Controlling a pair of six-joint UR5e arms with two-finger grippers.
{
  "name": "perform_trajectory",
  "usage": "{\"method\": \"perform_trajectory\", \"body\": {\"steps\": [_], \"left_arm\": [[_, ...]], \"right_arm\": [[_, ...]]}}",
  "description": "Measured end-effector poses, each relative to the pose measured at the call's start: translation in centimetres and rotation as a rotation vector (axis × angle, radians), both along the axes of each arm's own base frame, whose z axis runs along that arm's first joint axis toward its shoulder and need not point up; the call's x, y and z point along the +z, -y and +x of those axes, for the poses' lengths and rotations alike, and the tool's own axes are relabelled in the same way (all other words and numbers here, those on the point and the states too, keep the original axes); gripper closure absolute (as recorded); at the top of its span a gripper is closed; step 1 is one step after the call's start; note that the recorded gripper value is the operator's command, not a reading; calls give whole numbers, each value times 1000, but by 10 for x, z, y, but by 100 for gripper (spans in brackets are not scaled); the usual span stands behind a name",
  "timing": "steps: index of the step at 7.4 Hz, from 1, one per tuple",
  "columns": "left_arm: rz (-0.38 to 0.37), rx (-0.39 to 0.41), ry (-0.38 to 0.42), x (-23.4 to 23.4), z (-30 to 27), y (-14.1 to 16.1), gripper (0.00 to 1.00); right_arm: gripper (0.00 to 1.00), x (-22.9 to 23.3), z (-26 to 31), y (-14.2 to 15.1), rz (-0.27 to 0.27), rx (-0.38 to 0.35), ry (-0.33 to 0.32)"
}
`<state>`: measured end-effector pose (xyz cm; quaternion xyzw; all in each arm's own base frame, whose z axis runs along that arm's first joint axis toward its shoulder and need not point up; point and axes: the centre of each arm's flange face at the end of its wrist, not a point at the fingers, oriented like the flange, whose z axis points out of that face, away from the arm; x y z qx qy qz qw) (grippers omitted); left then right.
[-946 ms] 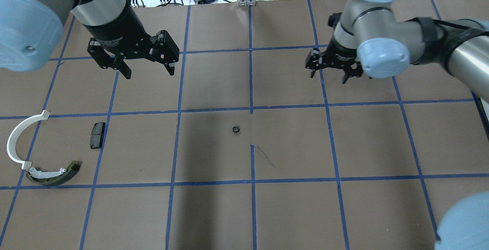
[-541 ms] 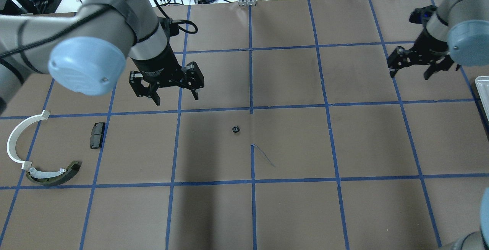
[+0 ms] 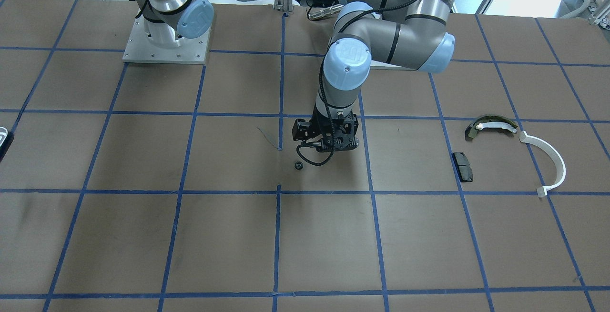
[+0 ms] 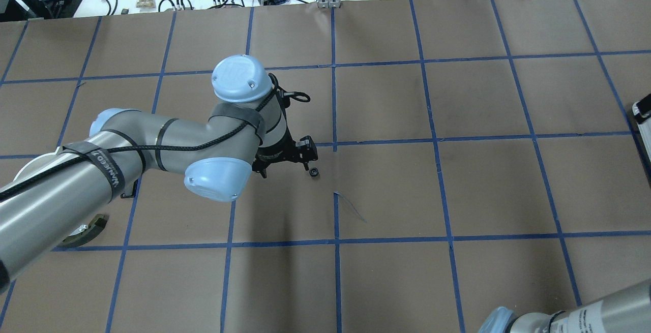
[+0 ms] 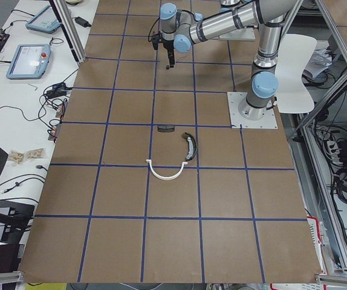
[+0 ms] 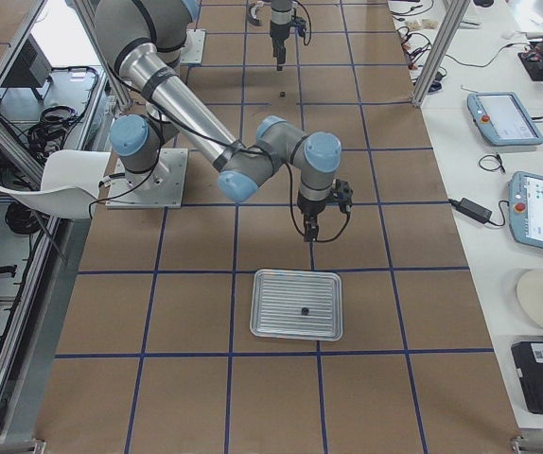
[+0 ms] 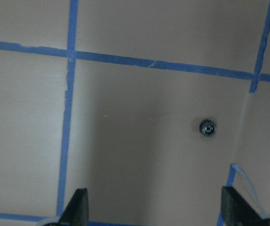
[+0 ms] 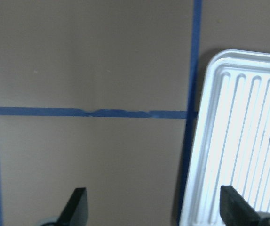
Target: Place bearing gear from tray to pile
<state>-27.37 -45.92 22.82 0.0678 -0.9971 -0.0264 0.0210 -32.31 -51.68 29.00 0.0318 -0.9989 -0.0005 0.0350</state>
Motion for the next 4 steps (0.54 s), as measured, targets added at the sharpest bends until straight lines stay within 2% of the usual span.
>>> {"method": "perform_trajectory", "body": {"steps": [2, 4], "left_arm": [[-15, -17, 3, -31, -24, -2, 0], [-46, -35, -3, -47, -36, 3, 0]], "right_arm": [[4, -27, -62, 4, -13, 37, -21], [5, -52, -111, 15, -16, 37, -24]]}}
